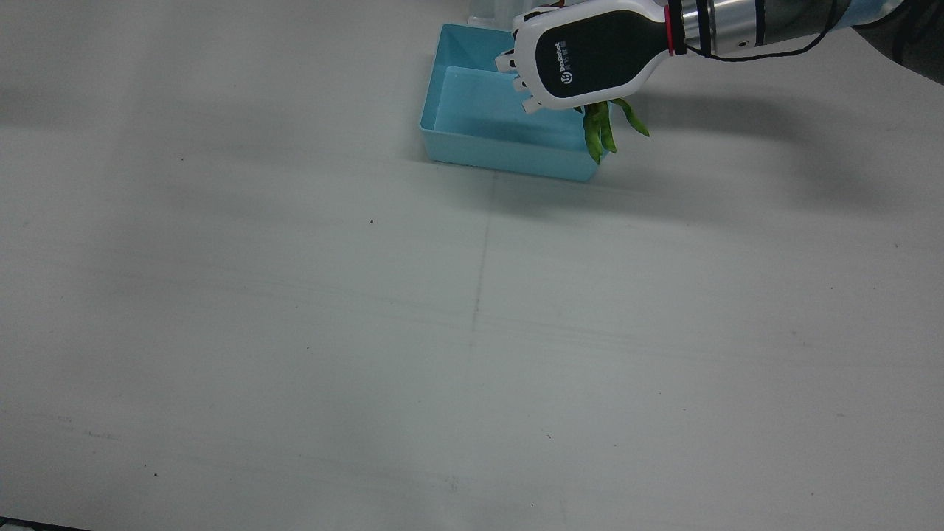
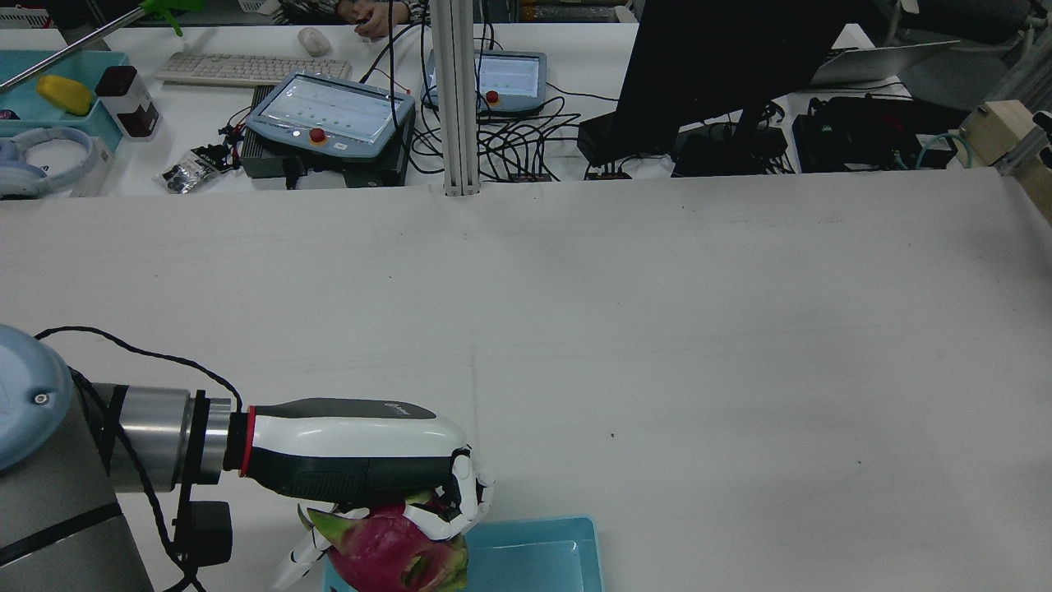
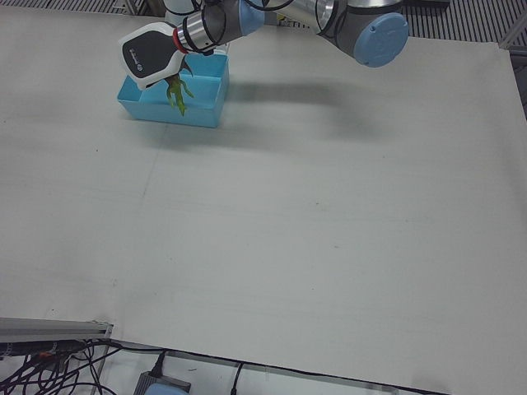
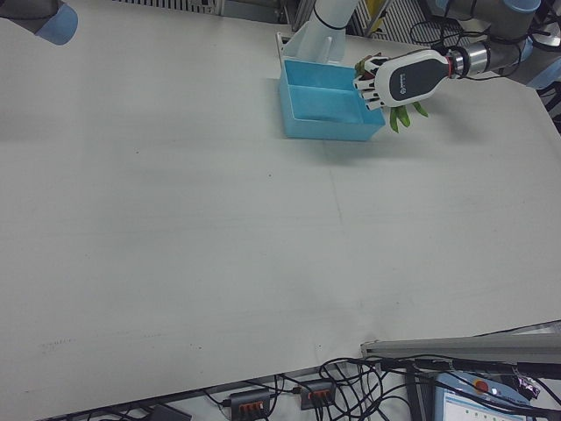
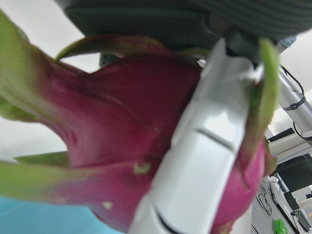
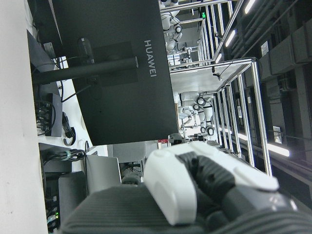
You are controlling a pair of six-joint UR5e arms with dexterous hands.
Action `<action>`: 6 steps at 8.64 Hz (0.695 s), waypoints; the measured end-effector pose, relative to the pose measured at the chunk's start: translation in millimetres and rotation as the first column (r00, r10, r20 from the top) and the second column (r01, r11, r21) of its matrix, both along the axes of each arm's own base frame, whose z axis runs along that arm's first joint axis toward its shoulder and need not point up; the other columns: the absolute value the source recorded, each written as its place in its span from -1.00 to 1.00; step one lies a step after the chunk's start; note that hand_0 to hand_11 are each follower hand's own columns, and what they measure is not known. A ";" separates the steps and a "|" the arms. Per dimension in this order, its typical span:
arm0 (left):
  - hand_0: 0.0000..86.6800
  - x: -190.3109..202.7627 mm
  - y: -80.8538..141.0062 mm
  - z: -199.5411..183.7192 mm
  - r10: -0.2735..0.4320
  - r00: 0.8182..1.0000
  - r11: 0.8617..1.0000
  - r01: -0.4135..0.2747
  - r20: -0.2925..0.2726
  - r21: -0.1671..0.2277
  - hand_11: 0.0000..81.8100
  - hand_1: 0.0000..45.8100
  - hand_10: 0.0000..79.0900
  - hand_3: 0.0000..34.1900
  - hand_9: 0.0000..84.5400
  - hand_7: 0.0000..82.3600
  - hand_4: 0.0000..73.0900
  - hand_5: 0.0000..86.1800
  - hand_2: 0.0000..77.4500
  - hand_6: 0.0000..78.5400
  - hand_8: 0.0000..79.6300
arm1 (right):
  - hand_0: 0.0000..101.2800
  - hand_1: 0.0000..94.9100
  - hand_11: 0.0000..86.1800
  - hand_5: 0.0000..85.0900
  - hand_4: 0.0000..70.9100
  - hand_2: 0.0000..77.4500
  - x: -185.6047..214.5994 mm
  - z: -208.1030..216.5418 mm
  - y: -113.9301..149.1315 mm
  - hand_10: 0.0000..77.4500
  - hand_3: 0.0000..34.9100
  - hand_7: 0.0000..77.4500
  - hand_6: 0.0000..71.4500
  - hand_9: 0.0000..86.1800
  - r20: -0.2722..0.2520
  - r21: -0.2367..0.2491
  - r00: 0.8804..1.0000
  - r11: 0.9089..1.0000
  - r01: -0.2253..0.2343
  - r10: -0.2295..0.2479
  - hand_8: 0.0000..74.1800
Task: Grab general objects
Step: 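Carry the dragon fruit with the left hand over the blue tray, then open the left hand to release the dragon fruit into the tray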
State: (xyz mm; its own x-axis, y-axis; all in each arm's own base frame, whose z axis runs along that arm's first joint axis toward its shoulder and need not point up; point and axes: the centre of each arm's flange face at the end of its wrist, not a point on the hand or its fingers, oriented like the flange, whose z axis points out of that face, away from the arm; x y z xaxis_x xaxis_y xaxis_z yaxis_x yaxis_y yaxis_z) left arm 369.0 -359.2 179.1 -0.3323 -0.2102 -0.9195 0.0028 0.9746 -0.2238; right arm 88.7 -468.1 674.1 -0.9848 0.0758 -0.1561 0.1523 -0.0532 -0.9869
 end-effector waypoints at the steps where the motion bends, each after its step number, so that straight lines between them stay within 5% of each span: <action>1: 0.54 -3.1 5.5 0.8 0.007 1.000 1.000 -0.007 0.011 -0.007 0.69 -1.00 -0.08 -0.46 -0.01 0.39 0.87 0.70 -0.85 0.03 0.37 | -1.00 1.00 -0.99 -1.00 -1.00 1.00 0.0 0.0 0.0 -1.00 -1.00 -1.00 -1.00 -0.99 0.000 0.000 1.000 1.000 0.000 0.000 -1.00; 2: 0.54 -0.4 12.2 0.3 0.020 1.000 1.000 -0.020 0.017 -0.013 0.69 -1.00 -0.08 -0.46 -0.01 0.39 0.87 0.70 -0.85 0.03 0.37 | -1.00 1.00 -0.99 -0.99 -1.00 1.00 0.1 0.0 0.0 -1.00 -1.00 -1.00 -1.00 -0.99 0.000 0.000 1.000 1.000 0.000 0.000 -1.00; 3: 0.26 6.8 21.3 -1.0 0.041 0.999 0.999 -0.040 0.018 -0.020 0.68 -1.00 -0.05 -0.55 -0.01 0.39 0.87 0.68 -0.83 0.03 0.38 | -1.00 1.00 -0.99 -0.99 -1.00 1.00 0.1 0.0 0.0 -1.00 -1.00 -1.00 -1.00 -0.99 0.000 0.000 1.000 1.000 0.000 0.000 -1.00; 4: 0.27 12.2 27.6 -2.5 0.053 0.998 0.998 -0.053 0.017 -0.025 0.60 -1.00 -0.05 -0.63 0.06 0.34 0.75 0.75 -0.85 -0.03 0.16 | -1.00 1.00 -0.99 -0.99 -1.00 1.00 0.0 0.0 0.0 -1.00 -1.00 -1.00 -1.00 -0.99 0.000 0.000 1.000 1.000 0.000 0.000 -1.00; 5: 0.29 16.8 33.3 -3.2 0.065 0.998 0.997 -0.064 0.018 -0.030 -0.75 -1.00 -0.02 -0.66 -0.01 0.23 0.45 0.81 -0.97 -0.18 -0.03 | -1.00 1.00 -0.99 -0.99 -1.00 1.00 0.0 0.0 0.0 -1.00 -1.00 -1.00 -1.00 -0.99 0.000 0.000 1.000 1.000 0.000 0.000 -1.00; 6: 0.18 23.0 41.2 -3.0 0.083 0.996 0.996 -0.082 0.021 -0.034 -0.99 -1.00 -0.05 -0.45 -0.25 0.06 0.09 -0.92 -0.99 -0.47 -0.36 | -1.00 1.00 -0.99 -0.99 -1.00 1.00 0.1 0.0 0.0 -1.00 -1.00 -1.00 -1.00 -0.99 0.000 0.000 1.000 1.000 0.000 0.000 -1.00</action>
State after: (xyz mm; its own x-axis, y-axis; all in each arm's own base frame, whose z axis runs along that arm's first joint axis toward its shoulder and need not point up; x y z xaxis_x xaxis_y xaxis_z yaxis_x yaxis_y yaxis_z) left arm 391.9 -317.9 176.0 -0.2917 -0.2666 -0.9186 -0.0716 0.9638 -0.2570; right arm 88.8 -468.1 674.1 -0.9848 0.0756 -0.1561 0.1523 -0.0532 -0.9869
